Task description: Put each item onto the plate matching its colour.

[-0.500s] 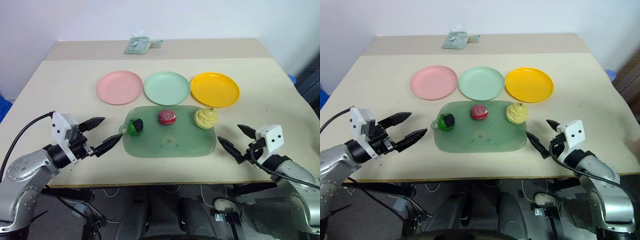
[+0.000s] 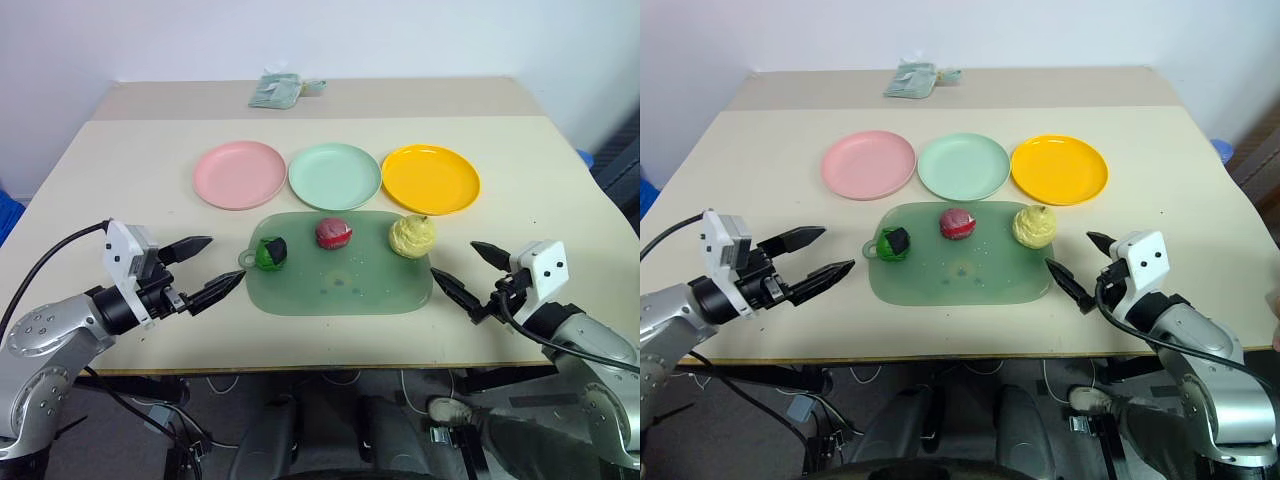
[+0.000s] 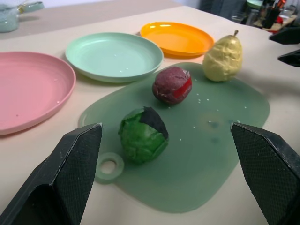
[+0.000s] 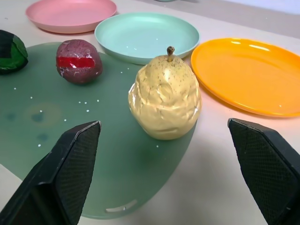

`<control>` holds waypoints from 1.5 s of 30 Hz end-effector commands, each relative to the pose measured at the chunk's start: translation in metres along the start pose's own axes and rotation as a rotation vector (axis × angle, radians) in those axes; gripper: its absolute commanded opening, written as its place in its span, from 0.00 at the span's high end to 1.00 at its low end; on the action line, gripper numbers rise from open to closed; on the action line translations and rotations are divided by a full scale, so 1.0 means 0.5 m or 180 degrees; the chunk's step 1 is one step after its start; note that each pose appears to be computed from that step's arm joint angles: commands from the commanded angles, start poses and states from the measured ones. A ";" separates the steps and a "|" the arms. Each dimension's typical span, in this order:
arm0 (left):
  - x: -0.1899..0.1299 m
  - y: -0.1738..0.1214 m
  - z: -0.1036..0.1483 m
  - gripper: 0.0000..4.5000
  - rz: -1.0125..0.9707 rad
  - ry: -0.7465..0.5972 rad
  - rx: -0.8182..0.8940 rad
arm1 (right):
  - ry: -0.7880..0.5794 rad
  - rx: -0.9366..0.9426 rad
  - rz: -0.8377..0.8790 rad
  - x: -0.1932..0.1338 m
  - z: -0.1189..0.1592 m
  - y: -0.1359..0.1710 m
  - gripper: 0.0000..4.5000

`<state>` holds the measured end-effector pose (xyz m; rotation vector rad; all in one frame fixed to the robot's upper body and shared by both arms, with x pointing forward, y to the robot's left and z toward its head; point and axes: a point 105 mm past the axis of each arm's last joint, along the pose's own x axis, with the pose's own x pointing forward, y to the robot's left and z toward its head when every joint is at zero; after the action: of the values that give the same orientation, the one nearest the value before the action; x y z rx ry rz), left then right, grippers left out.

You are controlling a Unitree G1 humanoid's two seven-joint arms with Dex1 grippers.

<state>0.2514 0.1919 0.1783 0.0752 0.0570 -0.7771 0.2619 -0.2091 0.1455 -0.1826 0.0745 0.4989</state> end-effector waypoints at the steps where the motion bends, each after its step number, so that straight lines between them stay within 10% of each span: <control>1: 0.003 0.006 0.016 0.00 0.0129 0.0035 0.0161 | -0.0158 -0.0188 0.0112 -0.002 0.039 0.002 0.01; 18: 0.158 0.012 -0.008 0.00 0.0227 0.0563 -0.0267 | -0.0376 -0.0308 0.1150 0.034 0.084 0.079 0.01; 45: 0.213 0.011 -0.091 0.00 0.0176 0.0998 -0.0286 | -0.0479 -0.0428 0.1412 0.021 0.089 0.093 0.01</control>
<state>0.3273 0.1302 0.1154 0.0879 0.4281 -0.6834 0.2566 -0.1572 0.1646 -0.2248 -0.0005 0.9343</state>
